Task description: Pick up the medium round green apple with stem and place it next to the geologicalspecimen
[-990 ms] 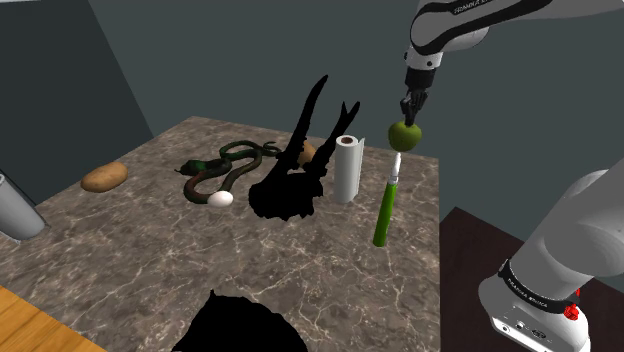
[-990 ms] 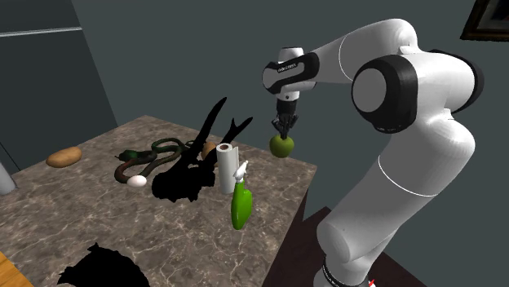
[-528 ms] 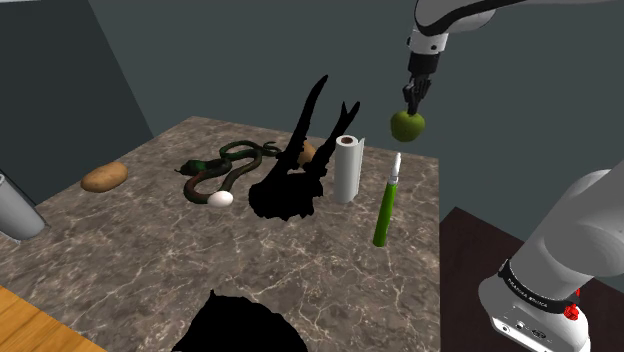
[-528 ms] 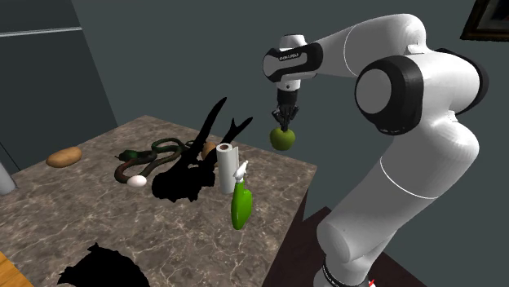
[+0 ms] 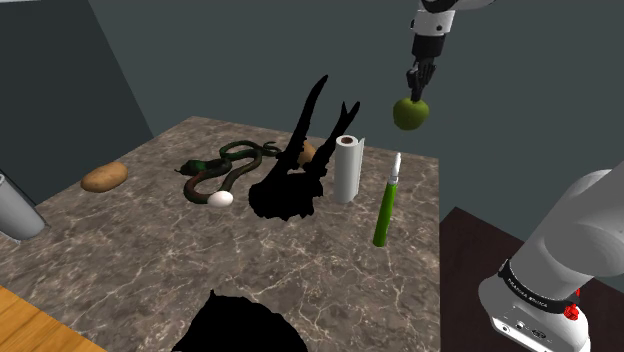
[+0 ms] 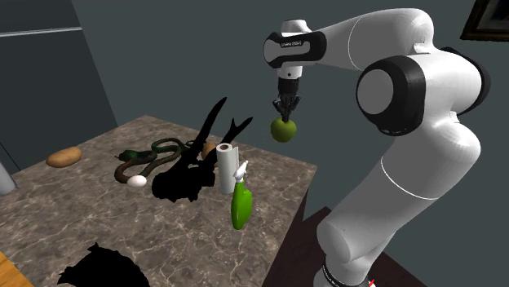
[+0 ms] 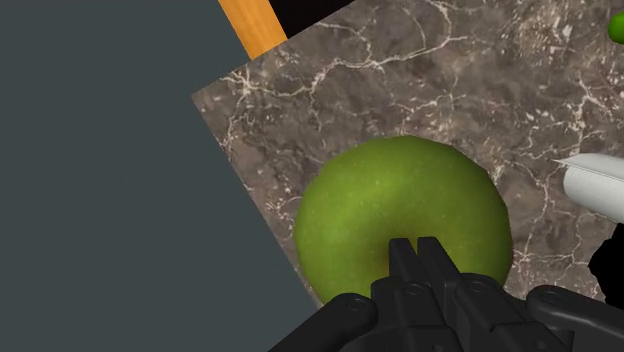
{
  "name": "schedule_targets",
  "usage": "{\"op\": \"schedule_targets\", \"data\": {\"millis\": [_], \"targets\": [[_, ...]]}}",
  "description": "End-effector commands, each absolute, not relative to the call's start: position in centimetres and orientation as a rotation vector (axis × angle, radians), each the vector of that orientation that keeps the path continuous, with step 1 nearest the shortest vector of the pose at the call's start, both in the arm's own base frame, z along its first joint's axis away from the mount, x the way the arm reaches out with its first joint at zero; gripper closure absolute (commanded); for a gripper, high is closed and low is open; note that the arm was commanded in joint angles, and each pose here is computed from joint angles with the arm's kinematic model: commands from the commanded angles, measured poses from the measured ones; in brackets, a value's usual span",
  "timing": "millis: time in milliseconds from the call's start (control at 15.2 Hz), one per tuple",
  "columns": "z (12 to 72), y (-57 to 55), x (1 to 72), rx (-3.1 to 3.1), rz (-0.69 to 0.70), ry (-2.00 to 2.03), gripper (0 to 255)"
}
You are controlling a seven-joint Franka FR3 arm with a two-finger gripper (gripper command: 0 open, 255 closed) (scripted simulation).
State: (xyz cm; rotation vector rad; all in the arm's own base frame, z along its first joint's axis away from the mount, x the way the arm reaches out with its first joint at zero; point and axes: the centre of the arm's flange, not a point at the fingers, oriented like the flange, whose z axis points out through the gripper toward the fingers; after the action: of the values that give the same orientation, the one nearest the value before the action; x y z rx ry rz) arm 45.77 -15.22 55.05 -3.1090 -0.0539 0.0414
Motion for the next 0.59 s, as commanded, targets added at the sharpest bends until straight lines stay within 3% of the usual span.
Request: {"op": "schedule_targets", "data": {"millis": [0,528], "targets": [[56.0,-15.2,45.8,-3.109,0.042,-0.054,255],[59.5,-13.8,45.9,-3.109,0.042,-0.054,255]]}}
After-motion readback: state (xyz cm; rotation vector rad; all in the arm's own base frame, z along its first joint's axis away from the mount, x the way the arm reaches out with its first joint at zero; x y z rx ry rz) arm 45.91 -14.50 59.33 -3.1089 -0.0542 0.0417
